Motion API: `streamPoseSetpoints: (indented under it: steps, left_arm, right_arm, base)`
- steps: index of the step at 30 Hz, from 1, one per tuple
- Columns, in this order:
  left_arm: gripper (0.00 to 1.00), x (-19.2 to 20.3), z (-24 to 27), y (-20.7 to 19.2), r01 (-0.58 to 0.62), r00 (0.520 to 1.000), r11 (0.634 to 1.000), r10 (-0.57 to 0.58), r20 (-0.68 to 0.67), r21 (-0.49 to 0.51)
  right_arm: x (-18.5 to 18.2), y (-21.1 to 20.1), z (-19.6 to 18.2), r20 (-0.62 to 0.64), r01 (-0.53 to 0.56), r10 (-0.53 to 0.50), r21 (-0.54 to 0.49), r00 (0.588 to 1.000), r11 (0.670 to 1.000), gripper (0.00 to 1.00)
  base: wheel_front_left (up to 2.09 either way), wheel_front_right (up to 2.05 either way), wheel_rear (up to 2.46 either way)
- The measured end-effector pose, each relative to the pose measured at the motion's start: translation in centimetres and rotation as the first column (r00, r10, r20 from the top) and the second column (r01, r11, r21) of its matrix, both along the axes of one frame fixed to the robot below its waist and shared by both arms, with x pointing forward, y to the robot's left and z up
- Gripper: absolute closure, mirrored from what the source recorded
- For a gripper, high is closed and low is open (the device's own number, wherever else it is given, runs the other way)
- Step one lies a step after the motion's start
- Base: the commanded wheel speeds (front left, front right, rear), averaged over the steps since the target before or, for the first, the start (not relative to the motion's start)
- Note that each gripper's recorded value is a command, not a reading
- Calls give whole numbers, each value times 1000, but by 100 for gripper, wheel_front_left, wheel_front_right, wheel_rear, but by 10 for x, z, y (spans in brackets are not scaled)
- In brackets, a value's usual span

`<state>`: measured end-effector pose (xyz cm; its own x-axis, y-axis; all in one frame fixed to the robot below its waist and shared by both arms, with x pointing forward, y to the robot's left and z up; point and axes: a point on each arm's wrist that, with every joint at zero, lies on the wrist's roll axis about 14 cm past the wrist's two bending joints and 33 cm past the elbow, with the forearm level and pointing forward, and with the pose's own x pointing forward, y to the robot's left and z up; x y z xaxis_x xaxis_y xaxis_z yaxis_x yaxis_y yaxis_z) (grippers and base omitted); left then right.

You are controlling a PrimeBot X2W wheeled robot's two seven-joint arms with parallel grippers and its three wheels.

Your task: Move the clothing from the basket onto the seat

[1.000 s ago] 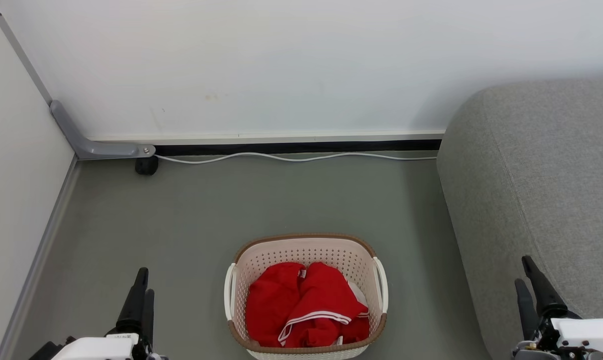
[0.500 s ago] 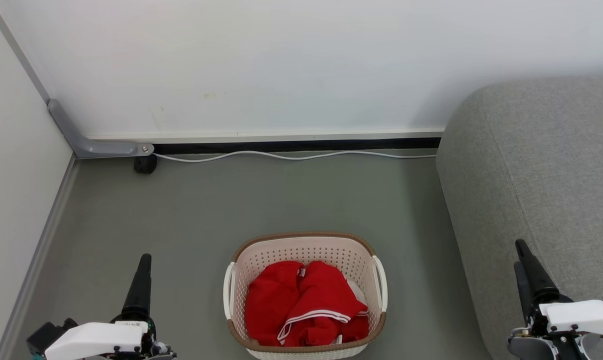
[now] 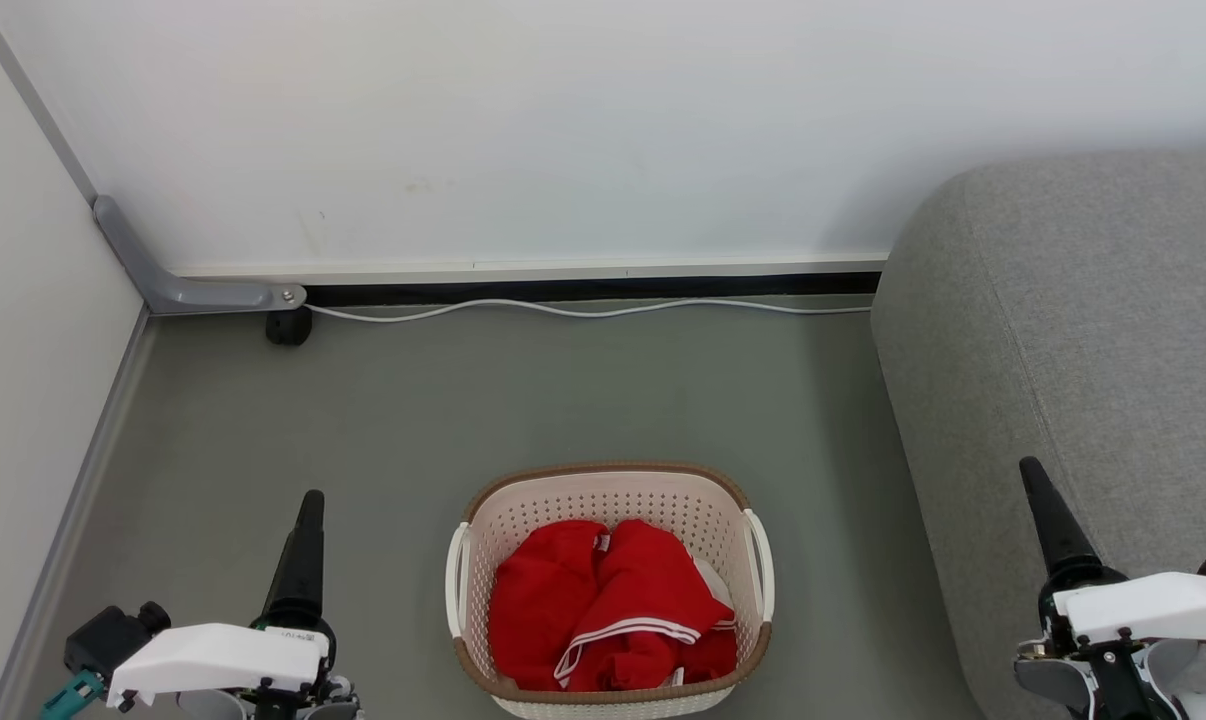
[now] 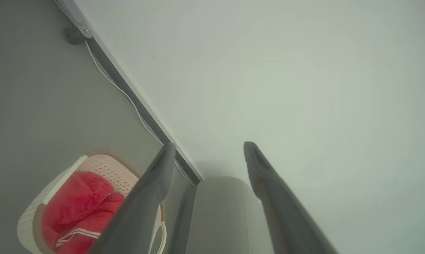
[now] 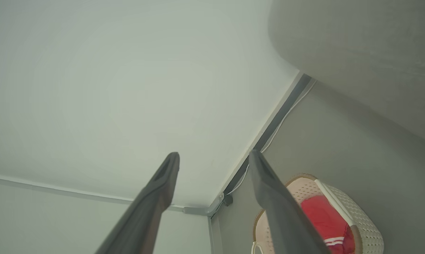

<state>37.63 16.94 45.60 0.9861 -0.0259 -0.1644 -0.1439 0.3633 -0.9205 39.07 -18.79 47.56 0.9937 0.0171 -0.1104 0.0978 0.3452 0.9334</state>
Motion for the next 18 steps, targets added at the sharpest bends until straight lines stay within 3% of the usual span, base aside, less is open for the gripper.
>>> streamPoseSetpoints:
  steps: [18]
  left_arm:
    - [0,7,7,-7,65,997,958,-76,29,280]
  right_arm:
    - [9,11,3,10,-77,83,-278,997,957,0]
  base:
    - [0,0,0]
